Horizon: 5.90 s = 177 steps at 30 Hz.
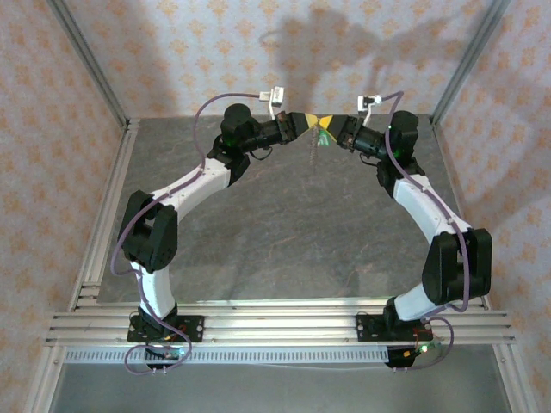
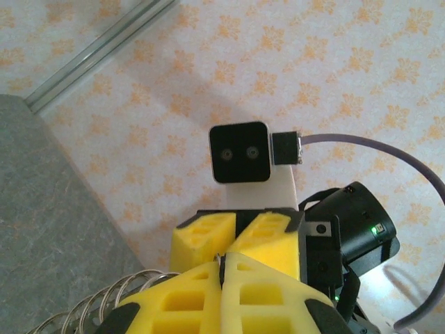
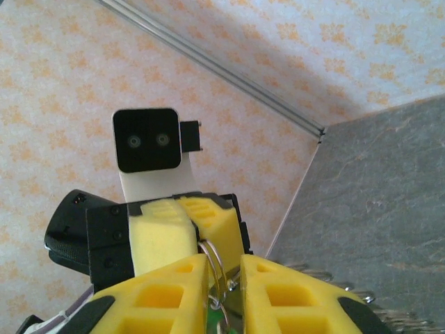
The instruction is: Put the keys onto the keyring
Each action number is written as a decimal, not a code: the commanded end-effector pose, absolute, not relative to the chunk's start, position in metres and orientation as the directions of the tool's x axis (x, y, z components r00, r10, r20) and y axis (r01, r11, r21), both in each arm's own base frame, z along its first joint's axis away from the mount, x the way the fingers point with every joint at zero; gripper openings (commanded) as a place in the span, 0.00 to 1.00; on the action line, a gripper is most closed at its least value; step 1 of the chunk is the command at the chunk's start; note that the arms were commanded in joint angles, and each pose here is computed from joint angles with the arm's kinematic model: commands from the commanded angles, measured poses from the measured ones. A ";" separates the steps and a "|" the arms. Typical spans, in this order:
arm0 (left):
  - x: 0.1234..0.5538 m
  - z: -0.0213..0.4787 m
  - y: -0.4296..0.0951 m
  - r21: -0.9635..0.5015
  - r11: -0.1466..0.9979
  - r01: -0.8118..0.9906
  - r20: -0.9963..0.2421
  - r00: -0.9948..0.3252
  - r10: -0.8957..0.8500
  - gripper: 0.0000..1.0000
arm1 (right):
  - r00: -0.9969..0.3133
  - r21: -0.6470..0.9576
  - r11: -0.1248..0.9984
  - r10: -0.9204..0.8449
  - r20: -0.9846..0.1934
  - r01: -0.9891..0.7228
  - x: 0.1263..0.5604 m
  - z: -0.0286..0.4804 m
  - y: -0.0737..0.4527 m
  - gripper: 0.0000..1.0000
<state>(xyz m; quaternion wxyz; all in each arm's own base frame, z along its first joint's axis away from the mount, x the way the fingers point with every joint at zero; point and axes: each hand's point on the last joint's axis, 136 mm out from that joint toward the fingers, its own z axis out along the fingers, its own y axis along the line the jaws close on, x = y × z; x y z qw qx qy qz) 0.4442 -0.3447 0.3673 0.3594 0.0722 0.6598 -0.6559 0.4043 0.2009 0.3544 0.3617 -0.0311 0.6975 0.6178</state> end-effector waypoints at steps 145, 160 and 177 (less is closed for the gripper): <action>0.418 0.374 -0.369 -0.766 0.102 0.635 -0.636 -0.723 -0.270 0.00 | -0.666 0.766 0.291 0.379 -0.642 -0.573 0.388 0.378 0.182 0.16; 0.418 0.396 -0.360 -0.754 0.084 0.652 -0.633 -0.686 -0.359 0.00 | -0.611 0.784 0.313 0.497 -0.616 -0.535 0.380 0.367 0.151 0.30; 0.419 0.400 -0.362 -0.757 0.072 0.650 -0.626 -0.689 -0.364 0.00 | -0.597 0.779 0.302 0.511 -0.619 -0.549 0.377 0.367 0.164 0.35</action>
